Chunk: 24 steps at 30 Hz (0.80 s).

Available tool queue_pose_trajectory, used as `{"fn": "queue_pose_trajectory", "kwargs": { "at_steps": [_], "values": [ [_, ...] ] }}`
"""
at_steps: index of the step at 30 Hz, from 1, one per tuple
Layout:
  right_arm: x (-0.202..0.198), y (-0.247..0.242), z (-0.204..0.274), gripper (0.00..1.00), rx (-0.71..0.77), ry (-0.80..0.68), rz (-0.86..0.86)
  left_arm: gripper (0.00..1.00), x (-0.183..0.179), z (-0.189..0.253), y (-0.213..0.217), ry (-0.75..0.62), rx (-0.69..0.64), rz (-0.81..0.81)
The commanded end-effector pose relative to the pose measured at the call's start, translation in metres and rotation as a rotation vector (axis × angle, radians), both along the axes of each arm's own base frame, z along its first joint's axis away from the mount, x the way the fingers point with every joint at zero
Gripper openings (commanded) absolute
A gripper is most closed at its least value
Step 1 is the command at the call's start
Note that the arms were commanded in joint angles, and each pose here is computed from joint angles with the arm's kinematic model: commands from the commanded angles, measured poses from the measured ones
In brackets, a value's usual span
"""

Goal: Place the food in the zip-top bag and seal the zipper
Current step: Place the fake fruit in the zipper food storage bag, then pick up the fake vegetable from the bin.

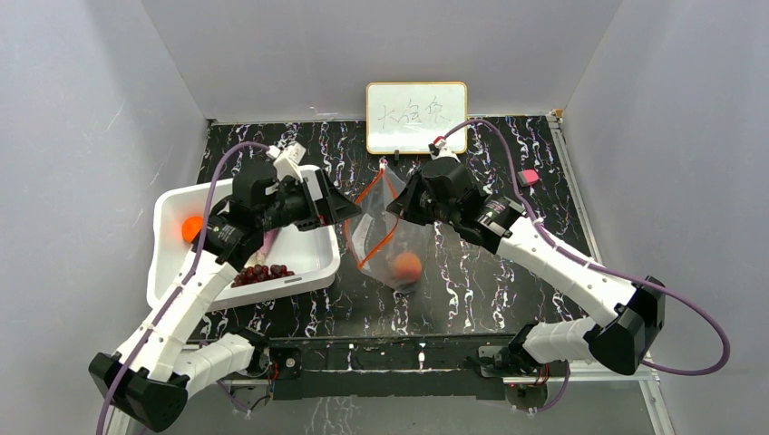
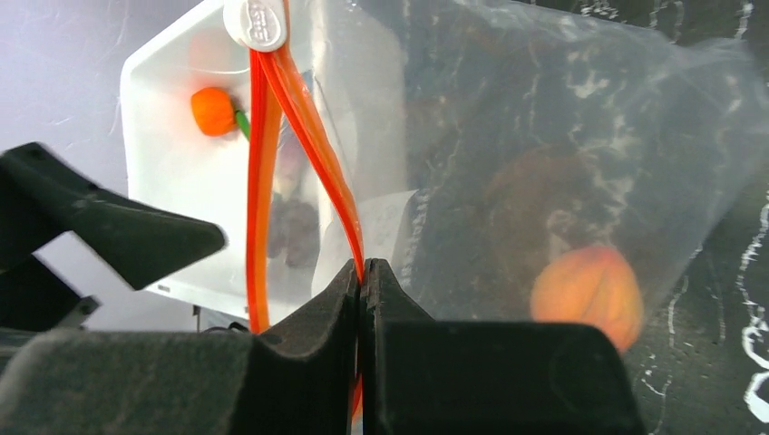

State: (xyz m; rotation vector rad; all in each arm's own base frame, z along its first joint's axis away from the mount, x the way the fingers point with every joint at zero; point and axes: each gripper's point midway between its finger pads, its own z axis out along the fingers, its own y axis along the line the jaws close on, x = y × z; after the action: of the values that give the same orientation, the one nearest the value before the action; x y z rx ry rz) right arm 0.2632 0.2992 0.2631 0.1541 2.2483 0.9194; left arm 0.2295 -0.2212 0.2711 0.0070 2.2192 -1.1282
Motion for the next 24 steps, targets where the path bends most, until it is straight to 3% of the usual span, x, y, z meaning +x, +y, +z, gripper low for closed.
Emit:
{"fn": "queue_pose_trajectory", "kwargs": {
  "at_steps": [1, 11, 14, 20, 24],
  "values": [
    [0.005, -0.022, 0.035, 0.00, -0.014, -0.114, -0.075, 0.98, 0.001, 0.028, 0.019, -0.103, 0.080, 0.052],
    [0.002, -0.048, 0.039, 0.00, -0.099, -0.183, -0.104, 0.98, 0.030, 0.023, 0.099, -0.162, 0.498, 0.337],
    [-0.002, -0.051, 0.044, 0.00, -0.092, -0.203, -0.091, 0.93, 0.035, 0.017, 0.118, -0.152, 0.605, 0.395],
    [-0.005, -0.057, 0.055, 0.00, -0.086, -0.239, -0.092, 0.88, 0.049, -0.012, 0.145, -0.104, 0.772, 0.470],
    [-0.006, -0.061, 0.063, 0.00, -0.091, -0.264, -0.093, 0.83, 0.061, -0.030, 0.158, -0.067, 0.806, 0.513]
  ]
}}
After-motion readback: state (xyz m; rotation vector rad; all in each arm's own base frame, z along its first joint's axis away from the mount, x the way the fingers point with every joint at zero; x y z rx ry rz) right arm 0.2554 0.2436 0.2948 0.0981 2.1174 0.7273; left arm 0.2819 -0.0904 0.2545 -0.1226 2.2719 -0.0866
